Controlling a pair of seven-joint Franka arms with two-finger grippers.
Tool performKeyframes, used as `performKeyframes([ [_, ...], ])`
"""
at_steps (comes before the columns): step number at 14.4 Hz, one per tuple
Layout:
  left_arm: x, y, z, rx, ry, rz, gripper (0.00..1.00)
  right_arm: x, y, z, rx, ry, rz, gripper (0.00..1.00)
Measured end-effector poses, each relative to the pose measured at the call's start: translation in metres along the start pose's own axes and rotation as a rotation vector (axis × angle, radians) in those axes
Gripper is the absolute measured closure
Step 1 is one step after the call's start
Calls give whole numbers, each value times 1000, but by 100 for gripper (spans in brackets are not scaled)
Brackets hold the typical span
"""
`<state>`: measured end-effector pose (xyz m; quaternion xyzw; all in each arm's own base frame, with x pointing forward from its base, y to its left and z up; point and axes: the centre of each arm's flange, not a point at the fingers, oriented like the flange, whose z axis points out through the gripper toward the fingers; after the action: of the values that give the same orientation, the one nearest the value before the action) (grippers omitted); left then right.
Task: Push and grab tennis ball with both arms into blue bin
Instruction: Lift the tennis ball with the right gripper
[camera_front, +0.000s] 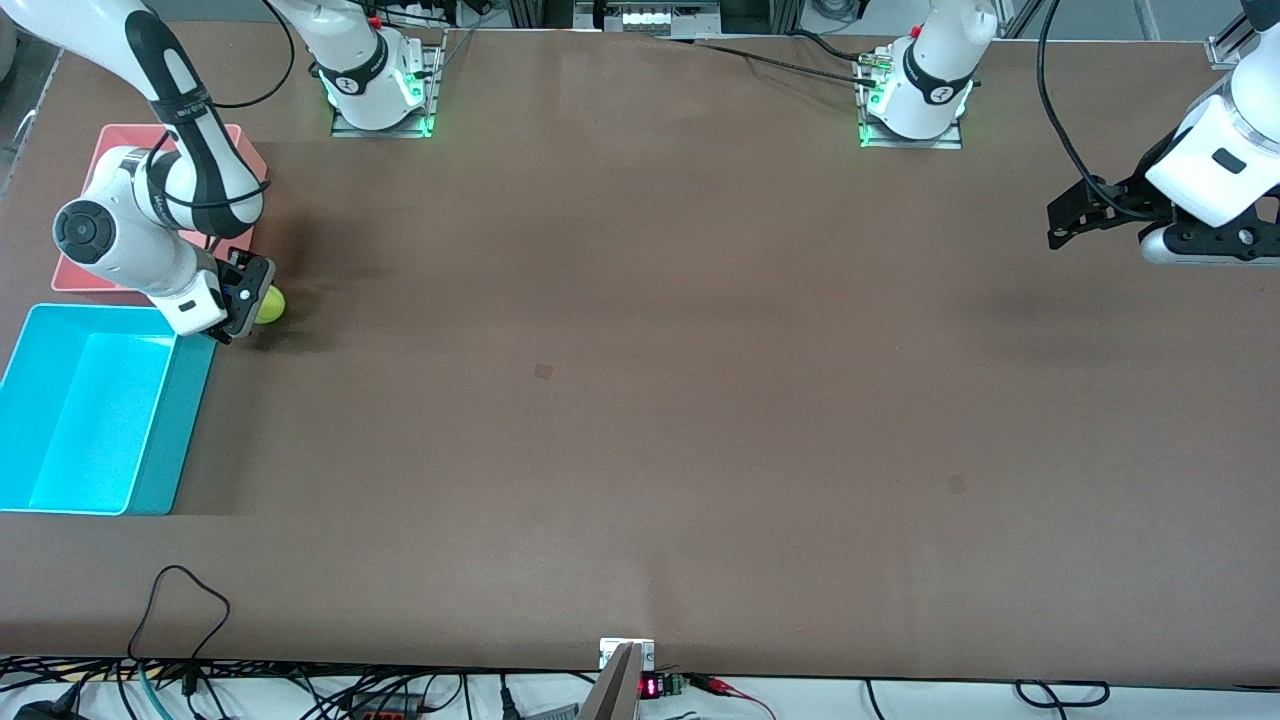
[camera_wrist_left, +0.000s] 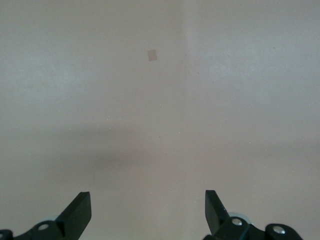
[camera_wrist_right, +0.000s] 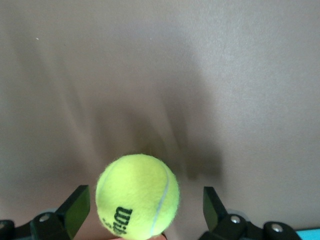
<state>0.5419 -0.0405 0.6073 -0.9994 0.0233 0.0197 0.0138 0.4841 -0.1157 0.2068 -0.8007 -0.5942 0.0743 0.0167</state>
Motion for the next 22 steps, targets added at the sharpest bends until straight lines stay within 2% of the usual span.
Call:
performKeyframes([
  [13, 0, -3, -1, 0, 1, 31, 0, -5, 2, 14, -4, 6, 9, 1],
  [15, 0, -3, -1, 0, 1, 31, 0, -5, 2, 14, -4, 6, 9, 7],
  [16, 0, -3, -1, 0, 1, 32, 0, -5, 2, 14, -4, 6, 9, 7],
  [18, 0, -3, -1, 0, 1, 32, 0, -5, 2, 14, -5, 6, 9, 21],
  [19, 0, -3, -1, 0, 1, 32, 0, -5, 2, 14, -5, 6, 9, 21],
  [21, 0, -3, -1, 0, 1, 32, 0, -5, 2, 13, -7, 6, 9, 32],
  [22, 0, -3, -1, 0, 1, 32, 0, -5, 2, 13, -7, 6, 9, 32],
])
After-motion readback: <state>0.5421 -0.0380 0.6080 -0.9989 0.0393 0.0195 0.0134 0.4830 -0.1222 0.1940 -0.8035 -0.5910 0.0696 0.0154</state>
